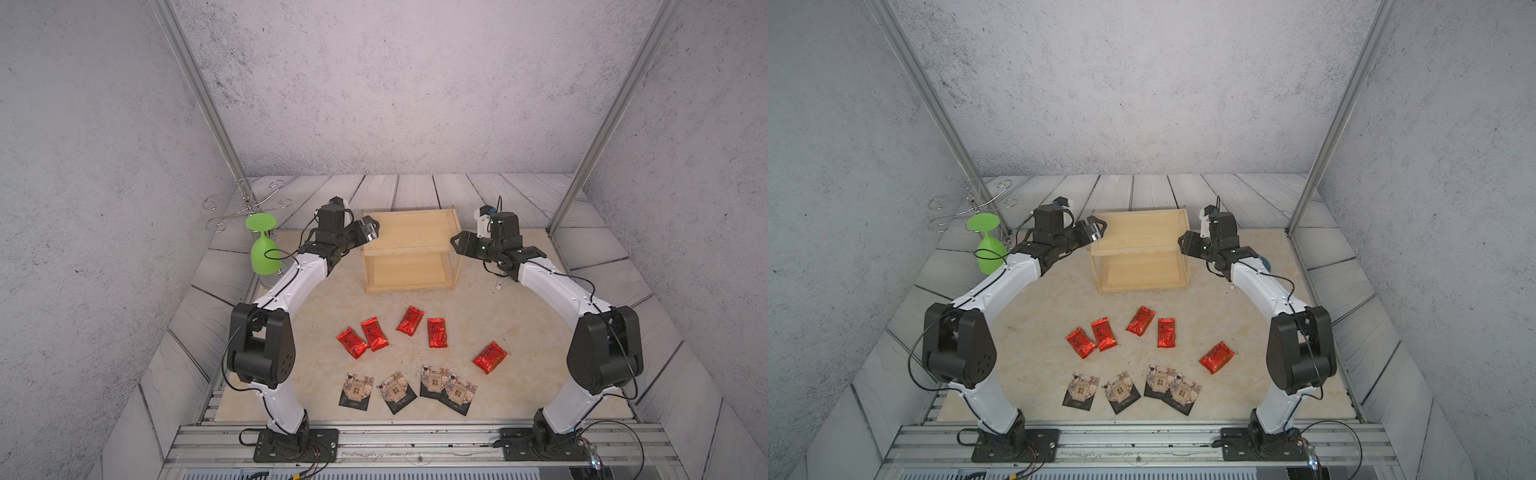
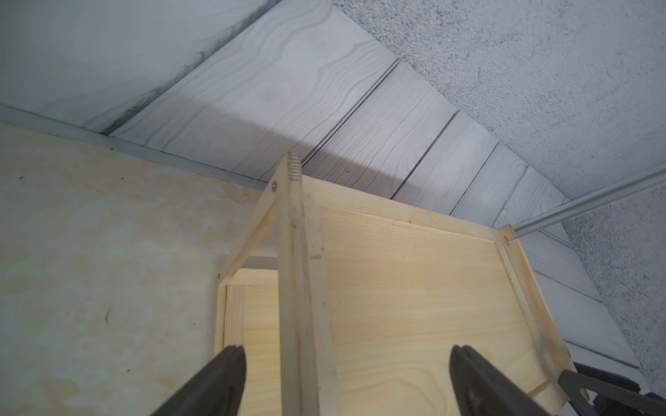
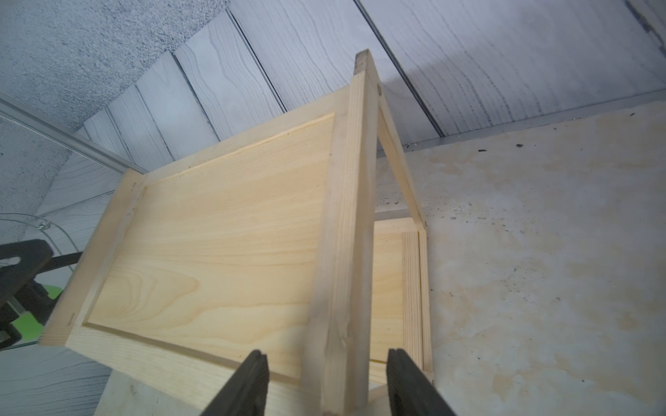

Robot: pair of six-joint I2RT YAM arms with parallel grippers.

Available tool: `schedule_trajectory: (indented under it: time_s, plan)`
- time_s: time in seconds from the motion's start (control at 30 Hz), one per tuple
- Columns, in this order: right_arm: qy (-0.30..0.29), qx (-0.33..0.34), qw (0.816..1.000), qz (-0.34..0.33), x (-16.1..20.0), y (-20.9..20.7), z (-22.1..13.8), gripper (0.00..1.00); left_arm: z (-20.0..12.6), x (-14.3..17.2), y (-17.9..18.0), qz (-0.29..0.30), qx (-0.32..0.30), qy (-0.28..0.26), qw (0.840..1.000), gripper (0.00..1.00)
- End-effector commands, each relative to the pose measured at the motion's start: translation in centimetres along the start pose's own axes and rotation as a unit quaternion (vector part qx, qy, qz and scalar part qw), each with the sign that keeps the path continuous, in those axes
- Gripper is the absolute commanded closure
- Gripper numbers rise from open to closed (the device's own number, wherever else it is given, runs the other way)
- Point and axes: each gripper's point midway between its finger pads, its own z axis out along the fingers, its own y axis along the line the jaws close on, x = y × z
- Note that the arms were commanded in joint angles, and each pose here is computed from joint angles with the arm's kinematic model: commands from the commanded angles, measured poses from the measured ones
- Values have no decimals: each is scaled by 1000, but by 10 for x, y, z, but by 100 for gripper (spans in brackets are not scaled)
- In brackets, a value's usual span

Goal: Place the tea bags on the shelf by color
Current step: Move the shelf to the center of the board, then pick up the tea bag from the center of the board.

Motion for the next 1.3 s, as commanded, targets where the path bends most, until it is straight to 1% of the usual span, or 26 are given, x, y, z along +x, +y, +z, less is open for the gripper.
schedule_trajectory:
  time_s: [0.0, 0.1, 0.17, 0.27, 0.37, 0.43, 0.53, 0.57, 0.6, 0.67, 0.7, 0.87, 0.93, 1.07, 1.2, 1.27]
  plan:
    - [-20, 36, 999, -22, -17, -2, -24, 37, -26, -22, -7, 35, -21, -46, 998, 1]
    - [-24, 77, 996, -34, -21, -9, -44, 31, -46, -33, -10, 52, -34, -65, 996, 2]
    - [-27, 116, 992, -35, -21, -19, -61, 26, -62, -40, -9, 59, -51, -77, 994, 2]
    - [-25, 167, 985, -26, -10, -34, -91, 24, -88, -36, 1, 56, -88, -79, 991, 2]
    - [-5, 203, 979, -6, 19, -48, -119, 24, -112, -14, 8, 42, -94, -70, 992, 2]
    - [14, 241, 970, 14, 49, -66, -139, 24, -126, 11, 17, 26, -100, -54, 993, 2]
    - [42, 282, 957, 46, 92, -87, -160, 23, -146, 49, 32, 21, -116, -15, 993, 2]
    - [55, 286, 955, 54, 105, -90, -164, 22, -152, 60, 36, 19, -122, -2, 992, 2]
    - [72, 288, 953, 64, 121, -93, -167, 21, -157, 74, 44, 19, -130, 13, 991, 1]
    - [107, 295, 946, 81, 146, -98, -172, 21, -167, 95, 53, 12, -132, 23, 991, 1]
    - [123, 301, 941, 89, 158, -100, -175, 21, -169, 103, 54, 12, -123, 28, 992, 1]
    - [179, 287, 933, 121, 200, -97, -174, 21, -173, 135, 56, 27, -113, 69, 991, 0]
    - [205, 280, 928, 133, 216, -94, -169, 21, -171, 141, 56, 40, -117, 77, 989, 0]
    - [244, 270, 919, 152, 244, -89, -161, 19, -169, 148, 64, 66, -148, 101, 982, 1]
    - [260, 275, 911, 163, 265, -92, -162, 15, -169, 151, 75, 76, -179, 115, 974, 1]
    - [263, 280, 908, 166, 272, -96, -163, 14, -168, 153, 77, 76, -184, 121, 972, 2]
